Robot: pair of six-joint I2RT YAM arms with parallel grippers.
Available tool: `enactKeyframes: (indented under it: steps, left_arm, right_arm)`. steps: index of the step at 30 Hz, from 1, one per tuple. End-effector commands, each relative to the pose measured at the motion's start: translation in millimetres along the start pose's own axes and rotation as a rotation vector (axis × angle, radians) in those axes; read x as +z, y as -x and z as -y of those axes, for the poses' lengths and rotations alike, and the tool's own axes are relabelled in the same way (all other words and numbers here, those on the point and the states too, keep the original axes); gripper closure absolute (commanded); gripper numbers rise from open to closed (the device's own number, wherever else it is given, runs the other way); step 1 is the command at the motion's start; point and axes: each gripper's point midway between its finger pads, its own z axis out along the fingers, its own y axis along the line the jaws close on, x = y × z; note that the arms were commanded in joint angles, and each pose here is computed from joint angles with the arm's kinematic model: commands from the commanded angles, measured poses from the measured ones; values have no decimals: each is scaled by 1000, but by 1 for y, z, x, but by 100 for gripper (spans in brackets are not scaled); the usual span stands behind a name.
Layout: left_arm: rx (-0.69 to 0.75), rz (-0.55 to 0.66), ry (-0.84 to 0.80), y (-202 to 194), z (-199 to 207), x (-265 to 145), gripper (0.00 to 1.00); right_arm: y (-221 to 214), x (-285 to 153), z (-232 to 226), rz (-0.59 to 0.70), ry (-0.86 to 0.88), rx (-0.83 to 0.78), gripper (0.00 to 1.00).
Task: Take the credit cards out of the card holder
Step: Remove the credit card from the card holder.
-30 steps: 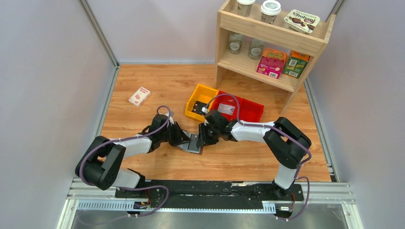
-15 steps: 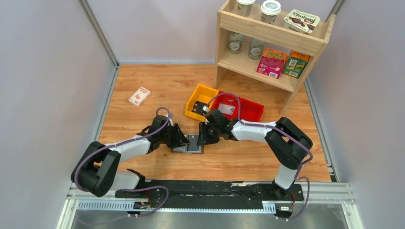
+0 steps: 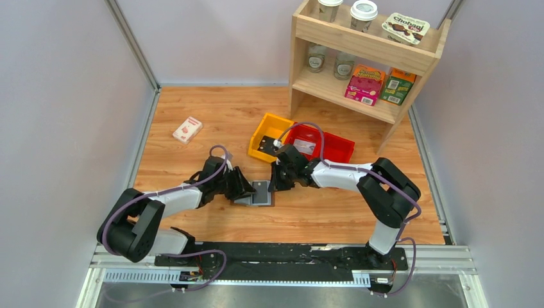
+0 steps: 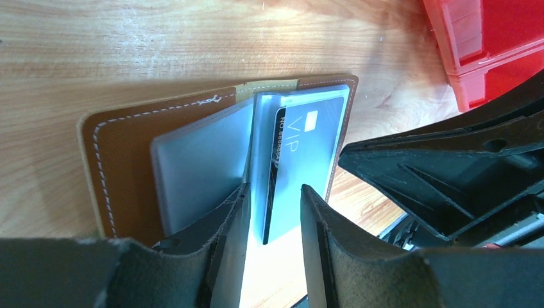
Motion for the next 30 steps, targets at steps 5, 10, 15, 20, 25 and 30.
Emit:
enactKeyframes:
  steps: [5,10,15,20,25,30]
  left_arm:
    - [-30,26,-18,1,-1,-3,57]
    - [-76,23,14,-4,-14,-2,57]
    - [-130,45,17,-3,-24,-1,57]
    - [-176,40,-31,-7,-27,3,57]
    - [-202,59,-75,-7,-28,1,60]
    - [-167,91,-112,0,-19,-5,67]
  right_arm:
    - [28,-10,-29,94,105,-17,100]
    - [26,0,-23,84,87,-13,100]
    - [10,15,-12,32,79,-18,100]
    - [-9,26,-4,-29,92,1,100]
    - [-15,29,2,-46,78,2,100]
    - [-18,32,7,-58,61,2,99]
